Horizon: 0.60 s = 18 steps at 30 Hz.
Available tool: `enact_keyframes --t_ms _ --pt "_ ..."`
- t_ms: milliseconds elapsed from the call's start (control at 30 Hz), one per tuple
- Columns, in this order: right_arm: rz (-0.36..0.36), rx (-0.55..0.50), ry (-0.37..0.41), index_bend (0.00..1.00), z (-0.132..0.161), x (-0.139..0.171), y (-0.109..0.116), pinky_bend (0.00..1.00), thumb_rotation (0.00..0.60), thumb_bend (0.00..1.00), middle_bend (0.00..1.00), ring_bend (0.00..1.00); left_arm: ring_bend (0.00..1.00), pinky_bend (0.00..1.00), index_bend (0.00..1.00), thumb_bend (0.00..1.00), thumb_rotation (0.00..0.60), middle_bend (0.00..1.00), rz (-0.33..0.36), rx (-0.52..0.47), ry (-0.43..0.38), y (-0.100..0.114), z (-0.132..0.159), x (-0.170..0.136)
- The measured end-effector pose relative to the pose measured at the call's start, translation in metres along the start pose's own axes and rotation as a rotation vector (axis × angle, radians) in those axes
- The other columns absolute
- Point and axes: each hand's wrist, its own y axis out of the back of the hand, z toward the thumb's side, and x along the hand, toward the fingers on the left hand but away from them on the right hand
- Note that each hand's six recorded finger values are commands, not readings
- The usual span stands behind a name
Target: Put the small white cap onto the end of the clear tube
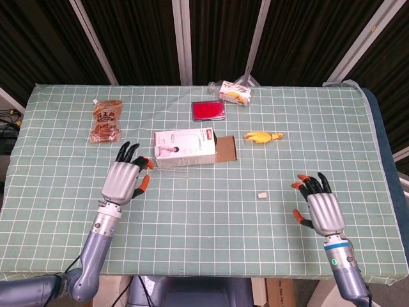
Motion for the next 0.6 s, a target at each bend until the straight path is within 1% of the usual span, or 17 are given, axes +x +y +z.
enact_keyframes --t_ms 133,300,500,567,600 --pt "0.052 0.035 0.059 0.35 0.023 -0.019 -0.016 0.0 0.6 0.32 0.2 0.17 0.1 0.0 0.5 0.71 0.6 0.5 0.011 0.006 -0.007 0.011 -0.002 0.001" --pt "0.102 0.097 0.115 0.37 0.041 -0.04 -0.037 0.0 0.6 0.32 0.21 0.17 0.1 0.0 0.5 0.71 0.6 0.5 0.005 0.008 0.002 0.014 -0.008 0.001" --pt "0.126 0.143 0.127 0.37 0.043 -0.055 -0.053 0.0 0.6 0.32 0.22 0.17 0.1 0.0 0.5 0.71 0.6 0.5 0.006 0.011 0.003 0.016 -0.009 0.001" --pt "0.125 0.15 0.125 0.4 0.042 -0.06 -0.055 0.0 0.6 0.32 0.22 0.17 0.1 0.0 0.5 0.71 0.6 0.5 0.008 0.012 0.001 0.016 -0.009 0.0" --pt "0.125 0.153 0.123 0.43 0.042 -0.063 -0.056 0.0 0.6 0.32 0.23 0.17 0.1 0.0 0.5 0.71 0.6 0.5 0.008 0.013 0.001 0.016 -0.009 0.0"
